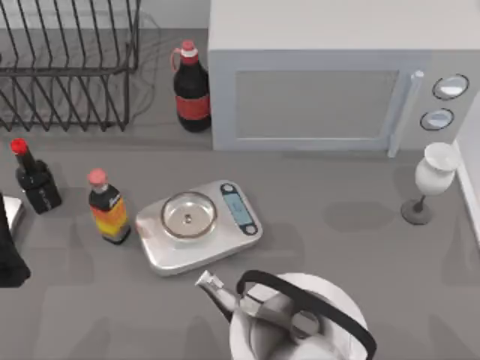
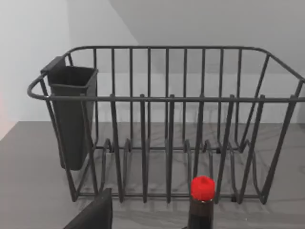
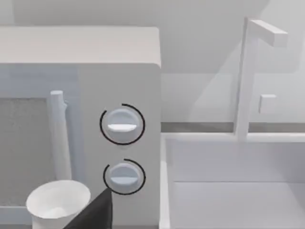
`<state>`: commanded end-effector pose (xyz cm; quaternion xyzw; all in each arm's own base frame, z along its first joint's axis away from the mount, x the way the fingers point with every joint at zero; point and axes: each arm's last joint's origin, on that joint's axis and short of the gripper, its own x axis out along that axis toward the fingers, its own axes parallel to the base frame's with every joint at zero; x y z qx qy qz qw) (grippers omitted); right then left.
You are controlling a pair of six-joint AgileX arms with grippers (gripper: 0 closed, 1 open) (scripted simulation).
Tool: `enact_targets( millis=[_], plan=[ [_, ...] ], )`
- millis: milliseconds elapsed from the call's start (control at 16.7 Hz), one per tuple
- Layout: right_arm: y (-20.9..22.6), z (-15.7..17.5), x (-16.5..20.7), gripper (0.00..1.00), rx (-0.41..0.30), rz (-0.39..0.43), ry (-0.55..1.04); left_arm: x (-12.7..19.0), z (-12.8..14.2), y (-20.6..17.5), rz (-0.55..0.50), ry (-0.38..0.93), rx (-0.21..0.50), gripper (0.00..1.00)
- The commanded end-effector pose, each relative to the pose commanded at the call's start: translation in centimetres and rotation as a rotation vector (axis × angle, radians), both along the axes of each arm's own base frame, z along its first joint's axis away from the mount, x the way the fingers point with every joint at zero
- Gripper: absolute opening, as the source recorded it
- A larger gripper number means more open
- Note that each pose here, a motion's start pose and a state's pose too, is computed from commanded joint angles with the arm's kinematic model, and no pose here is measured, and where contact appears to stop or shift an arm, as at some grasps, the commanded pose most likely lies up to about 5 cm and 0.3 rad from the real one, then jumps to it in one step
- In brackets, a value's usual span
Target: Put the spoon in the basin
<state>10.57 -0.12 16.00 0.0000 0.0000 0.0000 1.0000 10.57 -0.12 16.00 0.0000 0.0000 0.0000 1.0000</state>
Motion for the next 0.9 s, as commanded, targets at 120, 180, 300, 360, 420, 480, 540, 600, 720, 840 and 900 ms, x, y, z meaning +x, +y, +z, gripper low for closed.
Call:
enact_targets(
  millis=[120, 180, 300, 360, 420, 480, 540, 600, 720, 840, 900],
  plan=[
    [0.0, 0.0, 0.0, 1.00, 0.000, 0.000, 0.001, 0.0, 0.0, 0.0, 0.000, 0.000, 0.000, 1.00],
    [0.0, 0.2, 0.0, 1.00, 0.004, -0.003, 0.013, 0.0, 0.0, 0.0, 0.000, 0.000, 0.000, 1.00],
    [-0.1, 0.8, 0.1, 1.00, 0.021, -0.013, 0.071, 0.0, 0.0, 0.0, 0.000, 0.000, 0.000, 1.00],
    [-0.2, 1.2, 0.2, 1.00, 0.035, -0.021, 0.118, 0.0, 0.0, 0.0, 0.000, 0.000, 0.000, 1.00],
    [-0.3, 1.6, 0.4, 1.00, 0.051, -0.031, 0.176, 0.0, 0.0, 0.0, 0.000, 0.000, 0.000, 1.00],
    [-0.4, 2.1, 0.7, 1.00, 0.071, -0.042, 0.247, 0.0, 0.0, 0.0, 0.000, 0.000, 0.000, 1.00],
    [-0.5, 2.5, 1.1, 1.00, 0.093, -0.057, 0.329, 0.0, 0.0, 0.0, 0.000, 0.000, 0.000, 1.00],
    [-0.6, 2.8, 1.6, 1.00, 0.118, -0.074, 0.421, 0.0, 0.0, 0.0, 0.000, 0.000, 0.000, 1.00],
    [-1.0, 3.3, 2.9, 1.00, 0.173, -0.118, 0.624, 0.0, 0.0, 0.0, 0.000, 0.000, 0.000, 1.00],
    [-1.5, 3.5, 4.5, 1.00, 0.232, -0.172, 0.834, 0.0, 0.0, 0.0, 0.000, 0.000, 0.000, 1.00],
    [-1.7, 3.5, 5.3, 1.00, 0.261, -0.201, 0.935, 0.0, 0.0, 0.0, 0.000, 0.000, 0.000, 1.00]
  ],
)
